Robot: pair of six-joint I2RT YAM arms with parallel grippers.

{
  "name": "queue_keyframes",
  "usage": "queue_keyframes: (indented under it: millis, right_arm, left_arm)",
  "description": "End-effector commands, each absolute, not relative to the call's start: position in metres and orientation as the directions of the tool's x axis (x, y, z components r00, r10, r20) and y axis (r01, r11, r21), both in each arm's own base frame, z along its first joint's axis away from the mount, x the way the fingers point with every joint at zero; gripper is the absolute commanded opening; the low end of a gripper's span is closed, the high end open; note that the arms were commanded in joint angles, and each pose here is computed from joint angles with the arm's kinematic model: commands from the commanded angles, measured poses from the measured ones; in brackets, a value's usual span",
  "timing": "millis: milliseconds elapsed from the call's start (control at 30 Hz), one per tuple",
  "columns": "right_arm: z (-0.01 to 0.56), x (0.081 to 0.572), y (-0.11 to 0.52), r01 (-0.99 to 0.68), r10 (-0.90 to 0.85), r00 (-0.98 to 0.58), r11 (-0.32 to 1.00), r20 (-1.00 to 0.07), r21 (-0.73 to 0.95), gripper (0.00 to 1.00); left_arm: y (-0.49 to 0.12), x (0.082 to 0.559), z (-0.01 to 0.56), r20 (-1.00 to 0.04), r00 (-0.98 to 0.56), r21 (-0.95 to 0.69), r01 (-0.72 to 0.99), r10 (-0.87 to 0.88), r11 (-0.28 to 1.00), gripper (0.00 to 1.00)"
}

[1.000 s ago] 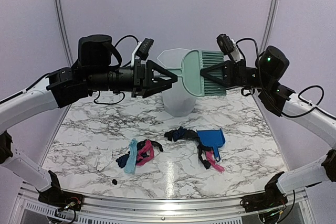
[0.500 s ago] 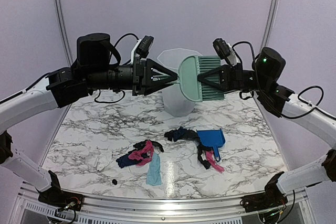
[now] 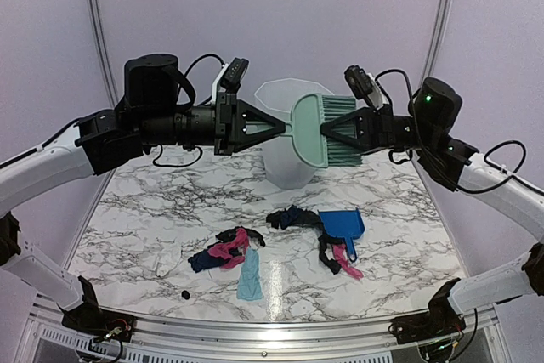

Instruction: Sweep away the paper scraps from the table

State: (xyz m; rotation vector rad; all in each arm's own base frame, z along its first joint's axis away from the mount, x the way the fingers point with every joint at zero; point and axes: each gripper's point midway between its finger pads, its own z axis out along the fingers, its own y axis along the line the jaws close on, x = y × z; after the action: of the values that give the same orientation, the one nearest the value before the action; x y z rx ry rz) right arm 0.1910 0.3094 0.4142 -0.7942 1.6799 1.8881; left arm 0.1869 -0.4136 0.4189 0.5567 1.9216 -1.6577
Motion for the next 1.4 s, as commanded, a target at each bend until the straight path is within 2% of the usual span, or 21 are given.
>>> queue_keyframes:
  millis: [0,67,133,233,300,567,667,833,967,1167,1367]
  right_arm:
    - [0.428,0.201,0.308,-0.750,0.021,-0.661,-0.059,-0.750,0.659,0.11]
    - [0.424,0.214,0.301,-0.759,0.048,-0.650,0.017,-0.758,0.651,0.35]
    - [0.415,0.232,0.289,-0.752,0.069,-0.648,0.100,-0.758,0.652,0.52]
    - [0.400,0.260,0.268,-0.724,0.095,-0.646,0.238,-0.758,0.647,0.68]
    - [0.392,0.275,0.259,-0.710,0.086,-0.628,0.342,-0.773,0.615,0.72]
    - [0.341,0.320,0.203,-0.515,-0.007,-0.586,0.775,-0.811,0.366,0.69]
    - [0.321,0.320,0.176,-0.428,-0.061,-0.565,0.874,-0.823,0.229,0.67]
    - [0.275,0.303,0.143,-0.312,-0.121,-0.624,0.944,-0.772,0.104,0.67]
    - [0.235,0.280,0.140,-0.292,-0.164,-0.683,0.955,-0.712,0.060,0.63]
    - [0.180,0.247,0.147,-0.243,-0.093,-0.778,0.957,-0.621,0.161,0.58]
    - [0.127,0.222,0.160,-0.246,-0.121,-0.861,0.949,-0.494,0.196,0.57]
  left_arm:
    - [-0.413,0.189,0.422,-0.621,-0.780,-0.780,0.605,-0.078,0.159,0.00]
    - [-0.411,0.194,0.416,-0.611,-0.786,-0.786,0.588,-0.097,0.191,0.00]
    - [-0.405,0.203,0.407,-0.596,-0.793,-0.793,0.554,-0.128,0.254,0.00]
    - [-0.393,0.210,0.392,-0.577,-0.801,-0.795,0.505,-0.162,0.334,0.00]
    - [-0.381,0.215,0.381,-0.574,-0.795,-0.788,0.473,-0.194,0.394,0.00]
    - [-0.338,0.210,0.359,-0.609,-0.758,-0.730,0.423,-0.231,0.537,0.00]
    - [-0.320,0.214,0.348,-0.653,-0.713,-0.669,0.384,-0.257,0.636,0.00]
    - [-0.295,0.220,0.320,-0.646,-0.693,-0.648,0.276,-0.320,0.710,0.00]
    - [-0.296,0.223,0.294,-0.632,-0.726,-0.592,0.228,-0.269,0.773,0.00]
    - [-0.311,0.226,0.279,-0.619,-0.759,-0.546,0.230,-0.202,0.805,0.00]
    - [-0.320,0.226,0.272,-0.601,-0.777,-0.546,0.230,-0.185,0.806,0.00]
